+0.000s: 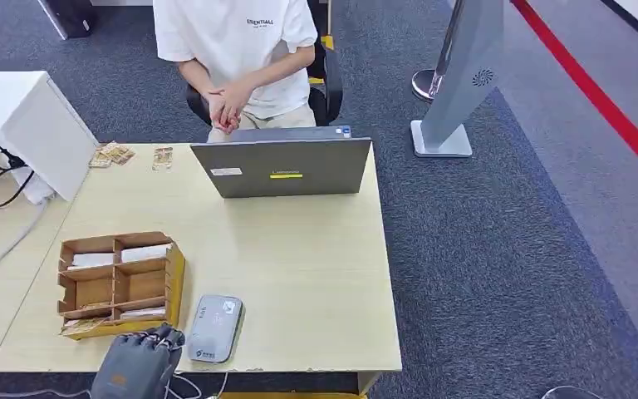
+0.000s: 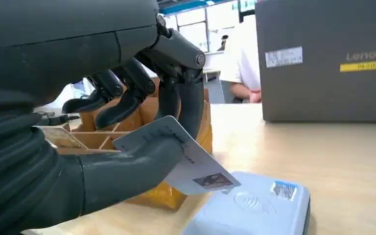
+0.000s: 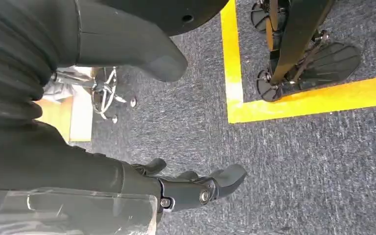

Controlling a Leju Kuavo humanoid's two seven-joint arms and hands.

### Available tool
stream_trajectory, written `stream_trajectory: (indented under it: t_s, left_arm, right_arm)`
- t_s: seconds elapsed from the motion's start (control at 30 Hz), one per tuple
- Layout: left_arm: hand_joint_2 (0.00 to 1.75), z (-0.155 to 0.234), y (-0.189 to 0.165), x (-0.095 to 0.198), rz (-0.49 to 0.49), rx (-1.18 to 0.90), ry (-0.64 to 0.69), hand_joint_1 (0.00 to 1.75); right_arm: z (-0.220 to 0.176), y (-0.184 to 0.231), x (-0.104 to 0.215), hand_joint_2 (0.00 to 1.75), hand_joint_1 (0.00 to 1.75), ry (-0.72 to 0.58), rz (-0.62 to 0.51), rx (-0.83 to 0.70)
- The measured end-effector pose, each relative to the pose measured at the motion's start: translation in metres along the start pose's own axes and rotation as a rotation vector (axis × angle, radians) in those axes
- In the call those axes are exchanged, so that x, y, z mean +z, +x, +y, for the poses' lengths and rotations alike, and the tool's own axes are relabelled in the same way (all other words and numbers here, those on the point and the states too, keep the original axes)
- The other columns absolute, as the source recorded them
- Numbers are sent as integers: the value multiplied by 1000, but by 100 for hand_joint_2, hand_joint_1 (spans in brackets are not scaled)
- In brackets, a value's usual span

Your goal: Pass the card to the sensor for recognition and then transmit it.

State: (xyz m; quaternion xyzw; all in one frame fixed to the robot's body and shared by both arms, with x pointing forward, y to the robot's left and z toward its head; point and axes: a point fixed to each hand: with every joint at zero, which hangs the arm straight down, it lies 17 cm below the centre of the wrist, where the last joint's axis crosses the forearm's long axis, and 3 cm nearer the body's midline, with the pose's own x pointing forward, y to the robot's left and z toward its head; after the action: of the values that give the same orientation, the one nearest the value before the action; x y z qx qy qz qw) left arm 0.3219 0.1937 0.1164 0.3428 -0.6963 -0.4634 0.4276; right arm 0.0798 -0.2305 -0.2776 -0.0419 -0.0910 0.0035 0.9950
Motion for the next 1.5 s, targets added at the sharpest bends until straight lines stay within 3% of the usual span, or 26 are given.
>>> stream_trajectory:
  t_s: [0.2, 1.07, 1.27, 1.5]
  left_arm:
    - [175, -22, 2, 3, -18, 14, -89, 175]
    - [175, -51, 7, 1, -47, 9, -158, 175]
    - [175, -21, -7, -7, 11, 2, -23, 175]
    - [175, 77, -74, -42, 77, -132, 220, 175]
  right_arm:
    - [0, 0, 0, 175, 0, 1, 0, 0]
    - [0, -1, 0, 175, 0, 3, 8, 6]
    - [-2, -3, 0, 175, 0, -7, 16, 20]
    - [1, -7, 0, 175, 0, -5, 25, 63]
